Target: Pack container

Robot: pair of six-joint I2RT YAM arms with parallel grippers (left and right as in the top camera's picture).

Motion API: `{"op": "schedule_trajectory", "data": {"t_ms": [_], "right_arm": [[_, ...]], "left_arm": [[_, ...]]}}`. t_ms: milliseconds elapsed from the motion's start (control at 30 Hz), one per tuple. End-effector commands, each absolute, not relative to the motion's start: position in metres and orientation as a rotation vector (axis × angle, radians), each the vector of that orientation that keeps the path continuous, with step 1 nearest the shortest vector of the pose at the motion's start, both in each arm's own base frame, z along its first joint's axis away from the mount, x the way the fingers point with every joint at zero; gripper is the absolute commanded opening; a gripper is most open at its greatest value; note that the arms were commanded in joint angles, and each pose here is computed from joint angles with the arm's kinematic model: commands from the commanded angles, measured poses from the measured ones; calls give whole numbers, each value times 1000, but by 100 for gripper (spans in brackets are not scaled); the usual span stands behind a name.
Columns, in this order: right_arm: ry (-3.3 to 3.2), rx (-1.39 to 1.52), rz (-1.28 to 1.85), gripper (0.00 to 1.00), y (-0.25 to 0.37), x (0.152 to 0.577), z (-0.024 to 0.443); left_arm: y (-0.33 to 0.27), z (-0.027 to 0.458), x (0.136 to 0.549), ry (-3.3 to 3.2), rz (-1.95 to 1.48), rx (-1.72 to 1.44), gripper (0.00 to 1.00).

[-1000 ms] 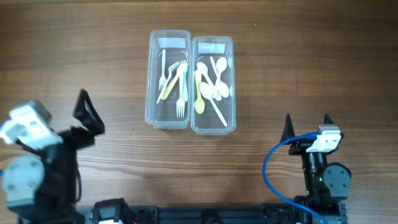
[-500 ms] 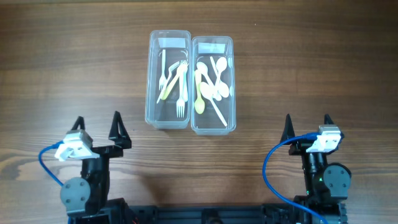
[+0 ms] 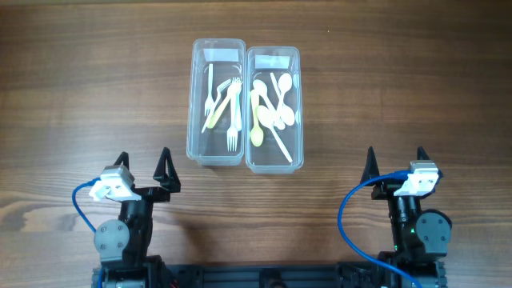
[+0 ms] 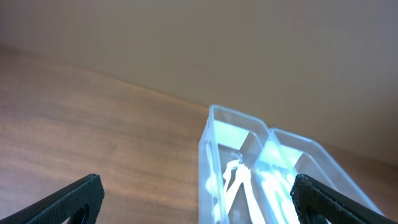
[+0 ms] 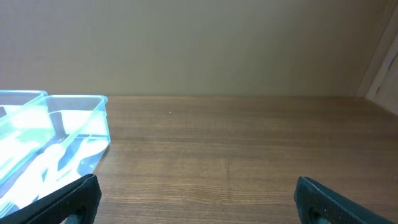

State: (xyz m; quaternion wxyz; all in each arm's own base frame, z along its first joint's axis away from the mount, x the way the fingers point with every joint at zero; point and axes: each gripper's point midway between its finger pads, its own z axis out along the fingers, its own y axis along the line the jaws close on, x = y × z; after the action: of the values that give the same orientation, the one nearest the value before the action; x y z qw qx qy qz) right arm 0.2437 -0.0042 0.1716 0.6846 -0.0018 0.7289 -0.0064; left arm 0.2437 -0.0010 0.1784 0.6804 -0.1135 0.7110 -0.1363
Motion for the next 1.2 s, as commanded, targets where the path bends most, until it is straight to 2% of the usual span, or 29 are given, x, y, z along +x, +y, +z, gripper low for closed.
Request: {"op": "schedule_trajectory", "data": {"t_ms": [0,200,400,1167], "right_arm": [[1622,-23,-13,100,-2,243,173],[1622,-23,-13,100,-2,243,173],[1622,-24,-13,100,-2,243,173],[1622,-24,-14,100,-2,243,173]], "left_arm": [[-5,161,246,1618,-332,-254,100],[1,160,246,1618,-293,-272,100],[2,159,246,1632,-139,-117,100],[2,159,246,1632,-137,-110,100]]}}
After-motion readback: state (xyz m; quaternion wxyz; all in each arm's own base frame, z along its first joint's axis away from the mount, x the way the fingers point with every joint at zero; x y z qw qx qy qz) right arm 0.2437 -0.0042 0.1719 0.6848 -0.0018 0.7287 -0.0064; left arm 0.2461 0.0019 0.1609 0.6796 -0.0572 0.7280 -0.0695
